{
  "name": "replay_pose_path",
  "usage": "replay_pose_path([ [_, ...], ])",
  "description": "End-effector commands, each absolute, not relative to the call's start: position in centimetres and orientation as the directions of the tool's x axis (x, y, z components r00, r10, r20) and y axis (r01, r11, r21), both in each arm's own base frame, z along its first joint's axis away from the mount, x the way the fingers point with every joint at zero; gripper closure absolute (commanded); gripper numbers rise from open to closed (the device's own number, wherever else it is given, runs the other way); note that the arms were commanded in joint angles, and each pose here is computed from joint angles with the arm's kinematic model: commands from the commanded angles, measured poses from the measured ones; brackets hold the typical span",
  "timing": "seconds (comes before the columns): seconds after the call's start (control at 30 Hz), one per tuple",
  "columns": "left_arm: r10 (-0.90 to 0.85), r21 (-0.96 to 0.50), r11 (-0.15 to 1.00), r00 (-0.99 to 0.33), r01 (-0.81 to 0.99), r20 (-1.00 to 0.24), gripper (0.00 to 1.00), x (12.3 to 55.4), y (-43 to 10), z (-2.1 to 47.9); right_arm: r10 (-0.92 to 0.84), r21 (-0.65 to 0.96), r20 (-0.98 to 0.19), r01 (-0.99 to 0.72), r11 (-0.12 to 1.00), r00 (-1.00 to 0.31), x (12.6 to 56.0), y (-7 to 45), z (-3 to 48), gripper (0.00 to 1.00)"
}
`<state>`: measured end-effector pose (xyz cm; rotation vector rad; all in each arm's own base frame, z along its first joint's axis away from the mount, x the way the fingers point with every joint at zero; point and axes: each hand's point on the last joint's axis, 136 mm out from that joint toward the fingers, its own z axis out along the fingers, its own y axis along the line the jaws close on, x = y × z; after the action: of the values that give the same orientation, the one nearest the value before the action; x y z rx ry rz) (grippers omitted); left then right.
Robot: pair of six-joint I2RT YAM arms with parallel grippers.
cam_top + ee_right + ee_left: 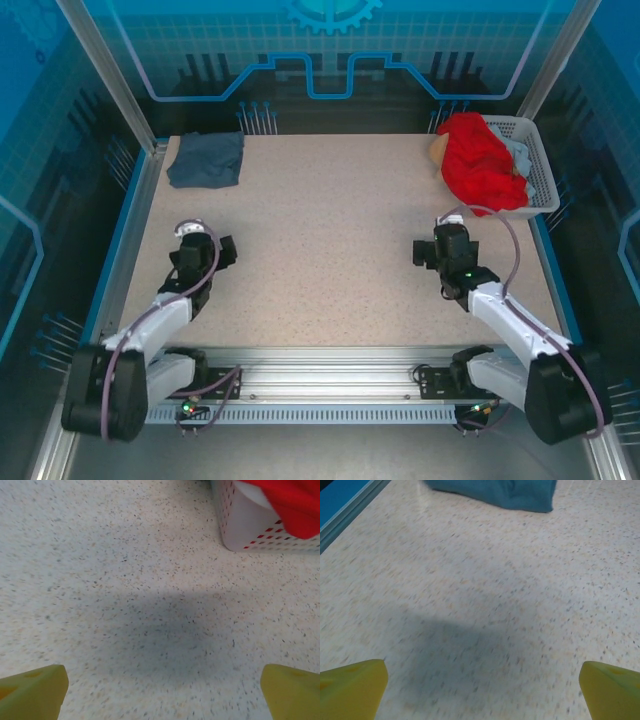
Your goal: Fold and stack the t-shirts
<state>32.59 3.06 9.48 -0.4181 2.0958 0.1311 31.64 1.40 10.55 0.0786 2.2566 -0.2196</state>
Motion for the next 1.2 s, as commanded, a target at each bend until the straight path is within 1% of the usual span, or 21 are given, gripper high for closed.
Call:
replay_pose_path([
  [0.0,-0.208,-0.107,0.947,-0.328,-0.303,-0.922,0.01,36.3,3.2,11.6,-0.042,-0.12,-0.878,0.134,0.984,-0.476,36.1,1.1,12.9,0.0],
  [0.1,-0.194,-0.1,0.952,-0.317,-0.29,-0.928,0.01,38.1,3.6,11.8,-0.023,-0.089,-0.897,0.13,0.988,-0.442,37.8,0.7,11.8,0.0],
  [0.13,-0.182,-0.089,0.956,-0.327,-0.279,-0.928,0.01,38.5,3.6,11.7,-0.037,-0.095,-0.899,0.112,0.989,-0.436,38.4,0.9,11.6,0.0],
  [0.17,-0.178,-0.094,0.959,-0.308,-0.268,-0.935,0.01,38.9,3.7,11.7,-0.055,-0.113,-0.89,0.103,0.988,-0.452,38.9,0.8,11.3,0.0],
  [0.23,-0.202,-0.116,0.952,-0.298,-0.283,-0.933,0.01,39.0,4.4,11.0,-0.112,-0.144,-0.9,0.046,0.989,-0.422,39.9,1.5,11.5,0.0],
  [0.27,-0.206,-0.117,0.952,-0.309,-0.283,-0.928,0.01,38.9,4.3,10.9,-0.102,-0.131,-0.901,0.04,0.991,-0.422,40.1,1.4,11.2,0.0],
  [0.37,-0.176,-0.118,0.967,-0.256,-0.226,-0.951,0.01,38.0,3.3,11.0,-0.061,-0.076,-0.923,0.023,0.997,-0.38,39.5,1.1,9.9,0.0],
  [0.4,-0.159,-0.12,0.974,-0.208,-0.19,-0.965,0.01,37.7,2.7,11.2,-0.059,-0.075,-0.938,0.036,0.997,-0.341,39.2,0.9,9.9,0.0],
  [0.43,-0.15,-0.117,0.977,-0.19,-0.177,-0.97,0.01,37.1,2.5,10.6,-0.05,-0.071,-0.94,0.05,0.996,-0.339,39.0,0.6,9.8,0.0],
  [0.47,-0.126,-0.104,0.98,-0.127,-0.17,-0.984,0.01,36.8,2.4,11.0,-0.041,-0.064,-0.938,0.054,0.996,-0.345,38.8,0.5,9.8,0.0],
  [0.5,-0.127,-0.107,0.981,-0.12,-0.164,-0.985,0.01,36.5,2.3,10.9,-0.045,-0.068,-0.942,0.058,0.996,-0.332,38.8,0.4,9.9,0.0],
  [0.57,-0.145,-0.115,0.977,-0.167,-0.179,-0.975,0.01,36.9,2.4,10.6,-0.047,-0.071,-0.937,0.057,0.996,-0.347,39.1,0.5,9.8,0.0],
  [0.6,-0.144,-0.109,0.975,-0.179,-0.194,-0.973,0.01,37.6,2.7,10.5,-0.052,-0.078,-0.925,0.056,0.995,-0.375,39.4,0.6,9.6,0.0],
  [0.67,-0.152,-0.104,0.978,-0.277,-0.179,-0.949,0.01,38.9,2.4,9.7,-0.064,-0.091,-0.927,0.057,0.994,-0.37,39.4,0.7,9.7,0.0],
  [0.7,-0.131,-0.087,0.984,-0.292,-0.158,-0.947,0.01,39.4,2.0,9.7,-0.065,-0.095,-0.927,0.062,0.994,-0.369,39.5,0.7,9.7,0.0],
  [1.17,-0.128,-0.086,0.984,-0.287,-0.154,-0.949,0.01,39.3,1.9,9.7,-0.065,-0.094,-0.926,0.059,0.994,-0.372,39.4,0.8,9.6,0.0],
])
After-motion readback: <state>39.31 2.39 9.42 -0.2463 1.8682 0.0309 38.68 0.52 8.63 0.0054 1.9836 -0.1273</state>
